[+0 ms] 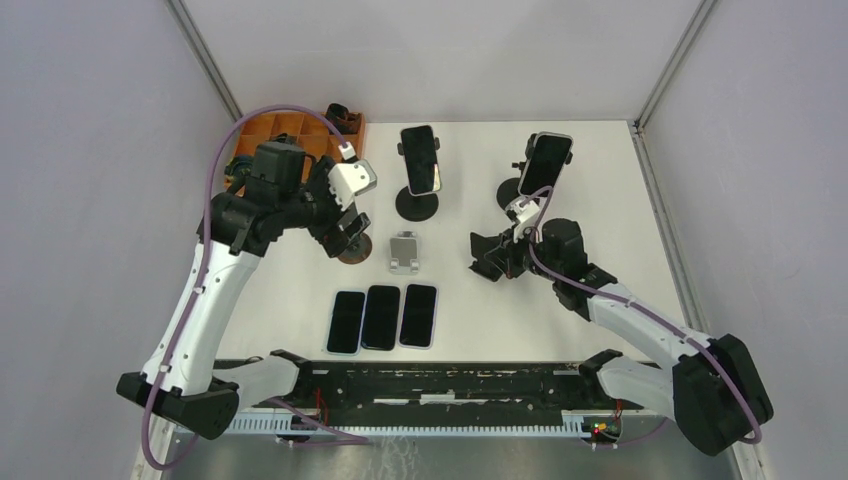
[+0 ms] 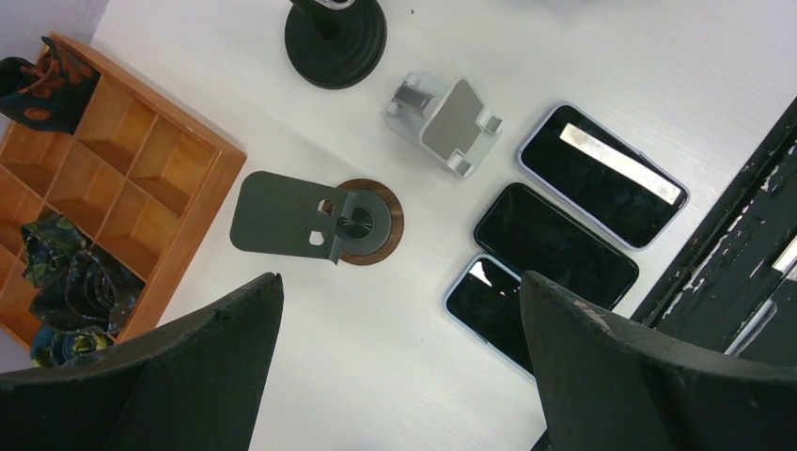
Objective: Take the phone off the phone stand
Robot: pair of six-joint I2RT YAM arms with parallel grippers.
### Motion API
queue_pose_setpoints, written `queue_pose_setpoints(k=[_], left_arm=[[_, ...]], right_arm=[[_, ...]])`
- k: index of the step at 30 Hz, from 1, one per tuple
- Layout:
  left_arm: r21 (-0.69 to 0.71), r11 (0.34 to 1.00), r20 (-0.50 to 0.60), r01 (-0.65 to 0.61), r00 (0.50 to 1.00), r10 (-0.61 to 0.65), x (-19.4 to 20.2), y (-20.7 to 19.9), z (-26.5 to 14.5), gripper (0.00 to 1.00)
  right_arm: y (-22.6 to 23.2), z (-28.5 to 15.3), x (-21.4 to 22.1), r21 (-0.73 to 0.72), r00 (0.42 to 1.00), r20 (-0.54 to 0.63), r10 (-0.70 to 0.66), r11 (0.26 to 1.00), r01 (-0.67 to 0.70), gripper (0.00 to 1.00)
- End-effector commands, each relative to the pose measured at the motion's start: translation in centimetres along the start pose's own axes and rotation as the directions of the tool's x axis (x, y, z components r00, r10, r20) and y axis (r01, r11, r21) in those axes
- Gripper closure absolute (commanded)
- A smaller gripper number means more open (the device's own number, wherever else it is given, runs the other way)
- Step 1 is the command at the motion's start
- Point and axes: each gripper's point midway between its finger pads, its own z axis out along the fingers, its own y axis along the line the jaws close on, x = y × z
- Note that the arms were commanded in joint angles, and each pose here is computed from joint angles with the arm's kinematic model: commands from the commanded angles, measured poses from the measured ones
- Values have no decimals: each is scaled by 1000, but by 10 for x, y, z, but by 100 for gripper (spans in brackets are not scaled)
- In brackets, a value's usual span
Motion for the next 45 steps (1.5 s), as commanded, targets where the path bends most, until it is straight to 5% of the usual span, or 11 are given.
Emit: queue_pose_setpoints(k=[1,9,21,29,33,37,43,45], left_arm=[[-20,999,15,30,999,-30,2,-3,-4,0],[3,1000,70,-2,998,2,-1,-11,-4,0],[100,993,150,-68,987,53,-7,-35,-6,0],[126,983,188,-136,976,111,-11,-42,-12,0],[138,980,207,-144,972,114,-14,-46,-14,0],[144,979,211,-144,971,112,-14,-47,-14,0],[130,980,225,-147,967,115,-19,-44,-14,0],[119,983,239,-137,965,105,-24,-40,-12,0]], right_arm=[[17,15,-46,-117,973,180,-142,979,164,100],[56,43,-32,-433,967,168,-194,866,249,100],[69,75,-14,-664,956,141,-259,691,285,91],[47,104,2,-654,951,63,-302,707,268,83],[34,109,-4,-605,946,56,-319,743,286,70],[26,105,-13,-578,958,45,-283,775,256,36],[6,91,-37,-416,953,43,-299,862,289,30],[8,83,-51,-385,958,57,-280,879,280,3]])
